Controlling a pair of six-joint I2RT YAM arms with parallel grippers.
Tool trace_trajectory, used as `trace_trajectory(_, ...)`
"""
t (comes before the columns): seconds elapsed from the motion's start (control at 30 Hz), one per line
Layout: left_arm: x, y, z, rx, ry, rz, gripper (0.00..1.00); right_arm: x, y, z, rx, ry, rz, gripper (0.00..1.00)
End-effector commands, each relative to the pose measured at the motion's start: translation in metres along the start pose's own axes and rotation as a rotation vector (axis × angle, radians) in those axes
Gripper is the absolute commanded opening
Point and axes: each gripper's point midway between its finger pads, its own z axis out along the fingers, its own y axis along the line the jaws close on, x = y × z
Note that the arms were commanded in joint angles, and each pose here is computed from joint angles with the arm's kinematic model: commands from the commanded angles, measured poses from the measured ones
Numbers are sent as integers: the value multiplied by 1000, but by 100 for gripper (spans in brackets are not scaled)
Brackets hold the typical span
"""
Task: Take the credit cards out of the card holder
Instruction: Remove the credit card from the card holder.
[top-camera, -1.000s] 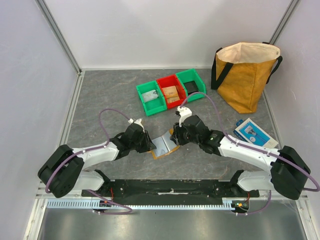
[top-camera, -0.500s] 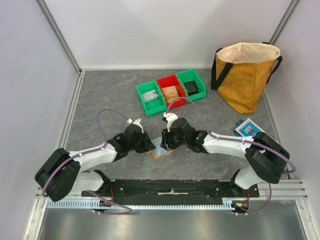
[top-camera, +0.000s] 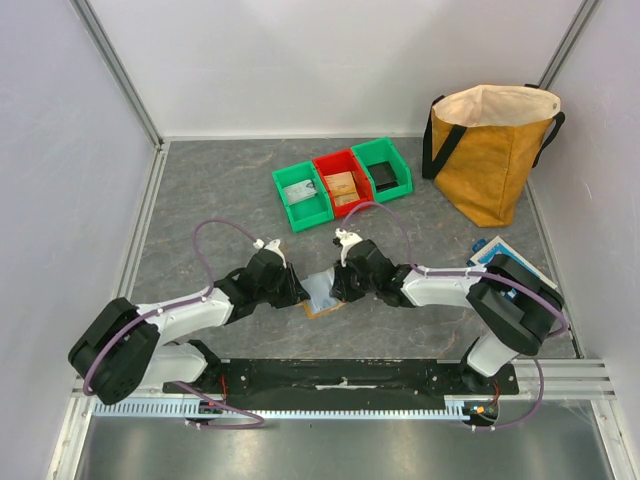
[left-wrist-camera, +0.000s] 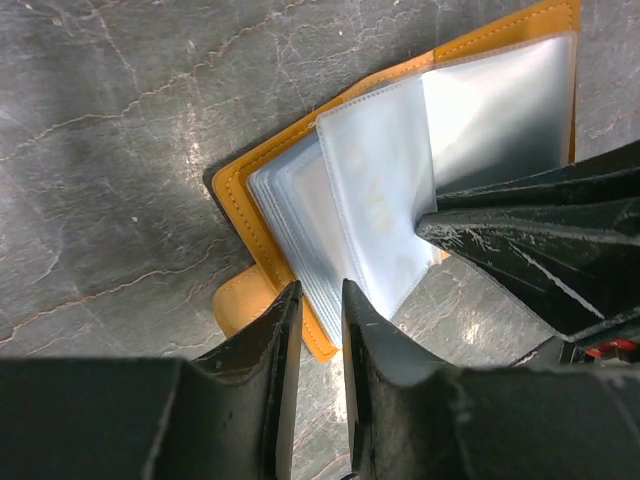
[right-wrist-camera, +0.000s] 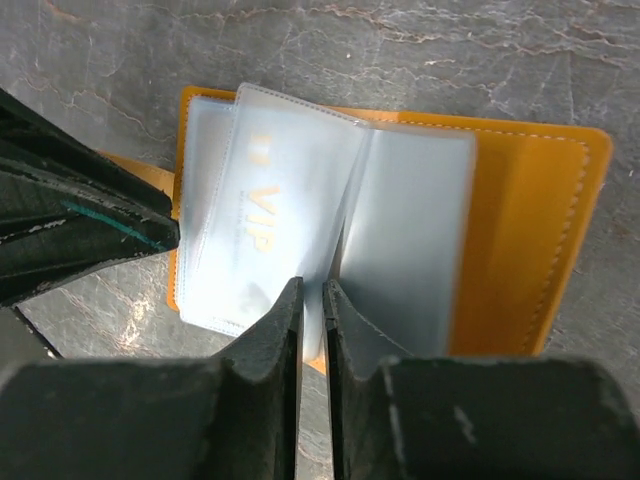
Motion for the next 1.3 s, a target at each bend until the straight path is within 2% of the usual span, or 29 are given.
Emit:
trace_trajectory(0.0, -6, -8, -4, 32, -28, 12, 29, 29, -21, 5, 31, 80, 66, 13)
trace_trajectory(0.23, -13, -20, -7, 70, -44, 5, 30, 36, -26, 8, -41, 104, 166, 9)
trace_trajectory(0.73, -30, -52, -25, 163, -76, -14, 26, 38, -24, 9, -61, 113, 169, 10)
trace_trajectory(0.97, -35, -60, -34, 190, -98, -36, 43, 36, -24, 8, -56, 102, 169, 9)
trace_trajectory(1.1, -27, -58, -26, 195, -57, -58, 53, 36, -25, 8, -53, 102, 169, 9)
trace_trajectory(1.27, -16, -64, -17, 256, -12, -106, 54, 35, -25, 8, -54, 99, 170, 10)
